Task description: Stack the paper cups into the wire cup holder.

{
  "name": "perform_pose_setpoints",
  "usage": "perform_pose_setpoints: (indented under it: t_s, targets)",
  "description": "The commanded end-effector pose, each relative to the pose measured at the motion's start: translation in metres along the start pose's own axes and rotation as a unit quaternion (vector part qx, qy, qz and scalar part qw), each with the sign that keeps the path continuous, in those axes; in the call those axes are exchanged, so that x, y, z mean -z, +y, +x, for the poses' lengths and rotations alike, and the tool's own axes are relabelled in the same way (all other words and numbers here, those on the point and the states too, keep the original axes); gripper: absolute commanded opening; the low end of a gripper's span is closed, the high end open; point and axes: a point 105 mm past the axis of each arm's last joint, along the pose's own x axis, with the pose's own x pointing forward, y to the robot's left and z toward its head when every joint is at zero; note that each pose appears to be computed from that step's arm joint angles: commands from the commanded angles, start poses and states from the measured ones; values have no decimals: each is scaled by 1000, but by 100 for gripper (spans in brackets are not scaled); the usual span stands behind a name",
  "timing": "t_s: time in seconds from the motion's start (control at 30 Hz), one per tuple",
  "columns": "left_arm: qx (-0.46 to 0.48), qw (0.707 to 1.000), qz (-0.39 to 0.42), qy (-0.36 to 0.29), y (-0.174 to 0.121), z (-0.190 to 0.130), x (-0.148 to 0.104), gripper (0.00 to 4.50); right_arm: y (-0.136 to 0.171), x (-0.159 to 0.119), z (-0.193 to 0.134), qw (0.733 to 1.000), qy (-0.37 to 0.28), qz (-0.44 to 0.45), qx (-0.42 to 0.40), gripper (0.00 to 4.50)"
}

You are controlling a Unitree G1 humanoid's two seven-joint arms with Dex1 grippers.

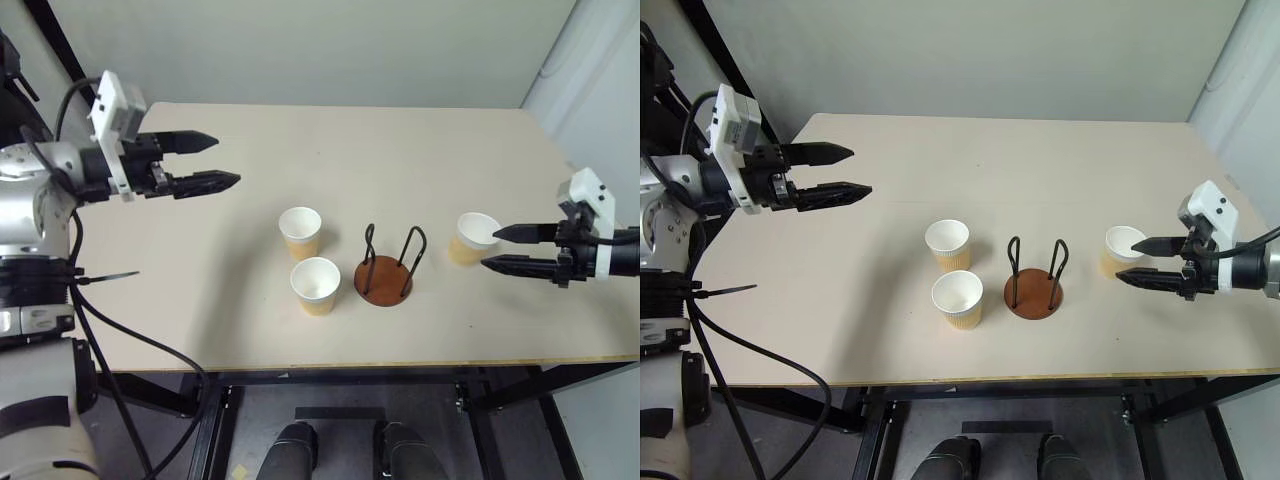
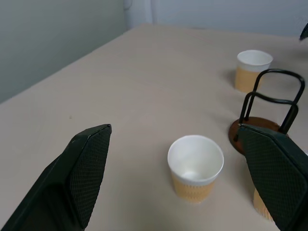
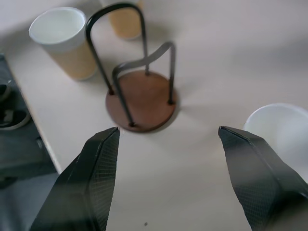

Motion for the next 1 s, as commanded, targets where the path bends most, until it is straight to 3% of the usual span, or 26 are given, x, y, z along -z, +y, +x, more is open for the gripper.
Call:
perform_pose_setpoints:
  t_s: [0.03, 0.3, 0.63, 1.0]
  targets:
    - [27, 999, 29, -6, -6, 1, -17, 450, 10, -13, -9, 1000, -9, -9, -9, 337]
    - [64, 997, 30, -11, -18, 12, -13, 450, 19, -3, -3, 999, 16, 13, -27, 337]
    - [38, 999, 36, -3, -24, -9, -11, 450, 43, 9, 40, 996, 17, 12, -83, 337]
    - [4, 999, 40, -8, -21, -18, -16, 450, 23, 5, 74, 999, -9, -1, -49, 337]
